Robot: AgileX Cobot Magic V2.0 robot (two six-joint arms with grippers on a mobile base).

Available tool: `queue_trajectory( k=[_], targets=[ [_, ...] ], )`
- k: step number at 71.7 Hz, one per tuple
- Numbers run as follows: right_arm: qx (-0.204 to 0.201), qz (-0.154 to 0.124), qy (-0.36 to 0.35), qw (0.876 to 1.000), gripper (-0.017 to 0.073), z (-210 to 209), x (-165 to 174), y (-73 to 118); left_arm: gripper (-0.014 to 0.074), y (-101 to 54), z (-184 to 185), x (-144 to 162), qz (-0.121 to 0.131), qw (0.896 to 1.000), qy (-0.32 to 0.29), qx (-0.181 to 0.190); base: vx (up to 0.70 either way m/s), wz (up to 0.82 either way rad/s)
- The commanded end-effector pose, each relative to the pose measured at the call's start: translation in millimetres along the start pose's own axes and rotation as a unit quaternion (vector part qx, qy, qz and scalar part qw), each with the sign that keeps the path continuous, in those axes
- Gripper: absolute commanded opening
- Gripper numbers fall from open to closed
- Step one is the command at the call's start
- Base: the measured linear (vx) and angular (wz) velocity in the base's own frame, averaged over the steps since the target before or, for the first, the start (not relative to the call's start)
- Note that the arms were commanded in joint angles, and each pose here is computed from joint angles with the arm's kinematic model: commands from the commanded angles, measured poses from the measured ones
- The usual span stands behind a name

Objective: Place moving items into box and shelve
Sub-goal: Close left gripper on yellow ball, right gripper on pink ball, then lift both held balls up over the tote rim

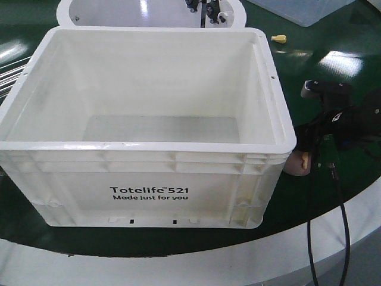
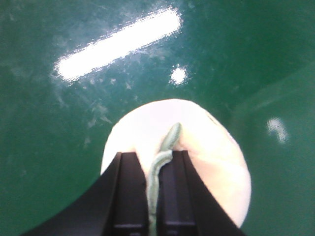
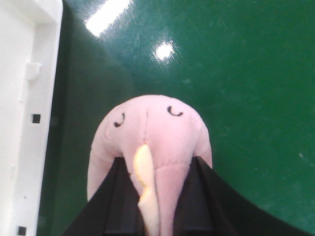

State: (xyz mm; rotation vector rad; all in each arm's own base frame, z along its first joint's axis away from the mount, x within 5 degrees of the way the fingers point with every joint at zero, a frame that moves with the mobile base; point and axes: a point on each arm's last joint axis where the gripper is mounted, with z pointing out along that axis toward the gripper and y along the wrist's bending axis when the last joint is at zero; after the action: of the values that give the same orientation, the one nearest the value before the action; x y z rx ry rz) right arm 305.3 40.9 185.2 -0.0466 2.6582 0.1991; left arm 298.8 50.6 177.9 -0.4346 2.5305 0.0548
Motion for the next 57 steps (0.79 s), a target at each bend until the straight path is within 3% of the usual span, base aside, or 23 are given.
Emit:
queue_trajectory(
  k=[1, 18, 57],
  targets=[
    [0.002, -0.006, -0.045, 0.999, -0.0015, -12.0, -13.5, -0.5, -0.0027, -2.1, -8.1, -8.0, -0.004, 1.000, -0.020, 0.006, 0.00, 0.00],
    [0.006, -0.016, -0.089, 0.996, -0.0015, -23.8, -20.8, 0.1, -0.0026, -4.5, -34.7, -26.0, -0.006, 0.996, -0.086, 0.020, 0.00, 0.00],
    [0.014, -0.053, -0.226, 0.973, -0.0012, -87.4, -34.8, 5.5, -0.0021, -5.4, -116.7, -63.2, -0.001, 0.971, -0.237, 0.040, 0.00, 0.00]
  ],
)
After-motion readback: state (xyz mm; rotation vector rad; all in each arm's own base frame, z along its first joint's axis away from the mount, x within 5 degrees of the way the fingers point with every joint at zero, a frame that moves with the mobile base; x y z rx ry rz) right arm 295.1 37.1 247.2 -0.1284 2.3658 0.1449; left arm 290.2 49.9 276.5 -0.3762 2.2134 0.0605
